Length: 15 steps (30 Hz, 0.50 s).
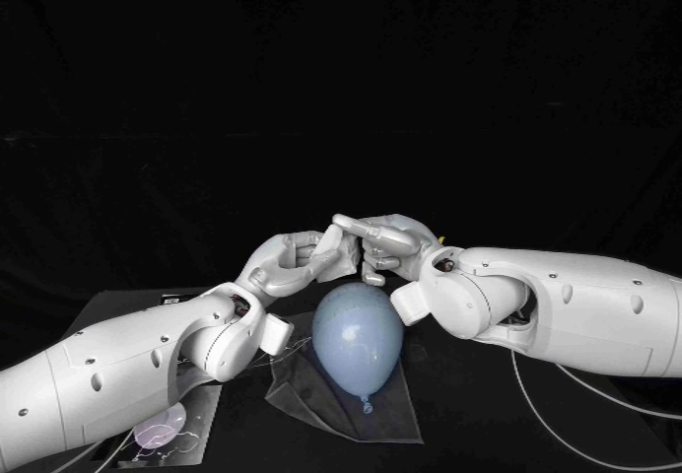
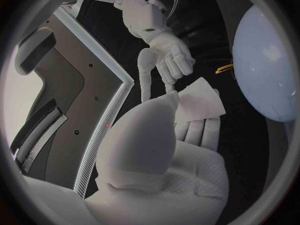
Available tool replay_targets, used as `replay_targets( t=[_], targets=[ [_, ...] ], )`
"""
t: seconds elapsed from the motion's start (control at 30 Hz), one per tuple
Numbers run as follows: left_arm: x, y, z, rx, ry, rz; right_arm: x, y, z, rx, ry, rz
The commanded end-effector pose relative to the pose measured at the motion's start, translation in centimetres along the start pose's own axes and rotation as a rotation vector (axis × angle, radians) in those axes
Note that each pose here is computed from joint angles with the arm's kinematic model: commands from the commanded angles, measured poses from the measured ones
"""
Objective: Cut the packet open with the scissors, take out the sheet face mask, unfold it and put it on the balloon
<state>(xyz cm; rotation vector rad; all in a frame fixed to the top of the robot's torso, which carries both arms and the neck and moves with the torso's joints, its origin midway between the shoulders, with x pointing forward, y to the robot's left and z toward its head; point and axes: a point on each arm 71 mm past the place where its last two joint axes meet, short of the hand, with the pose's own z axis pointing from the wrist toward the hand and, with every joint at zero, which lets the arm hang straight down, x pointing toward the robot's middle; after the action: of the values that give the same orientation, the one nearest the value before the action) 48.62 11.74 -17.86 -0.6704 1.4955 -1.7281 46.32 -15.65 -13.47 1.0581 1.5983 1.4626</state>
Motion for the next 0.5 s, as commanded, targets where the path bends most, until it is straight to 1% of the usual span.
replay_targets(
  t=[0.03,0.33,0.5],
  targets=[
    [-0.02,0.00,0.13,-0.014,-0.011,-0.046,0.34,-0.06,-0.05,0.012,0.053,-0.017],
    [-0.45,0.20,0.11,-0.033,-0.034,-0.041,0.36,-0.07,-0.12,0.016,0.065,-0.025],
    [-0.50,0.26,0.09,-0.041,-0.031,-0.044,0.42,-0.06,-0.13,0.015,0.080,-0.038]
  ],
)
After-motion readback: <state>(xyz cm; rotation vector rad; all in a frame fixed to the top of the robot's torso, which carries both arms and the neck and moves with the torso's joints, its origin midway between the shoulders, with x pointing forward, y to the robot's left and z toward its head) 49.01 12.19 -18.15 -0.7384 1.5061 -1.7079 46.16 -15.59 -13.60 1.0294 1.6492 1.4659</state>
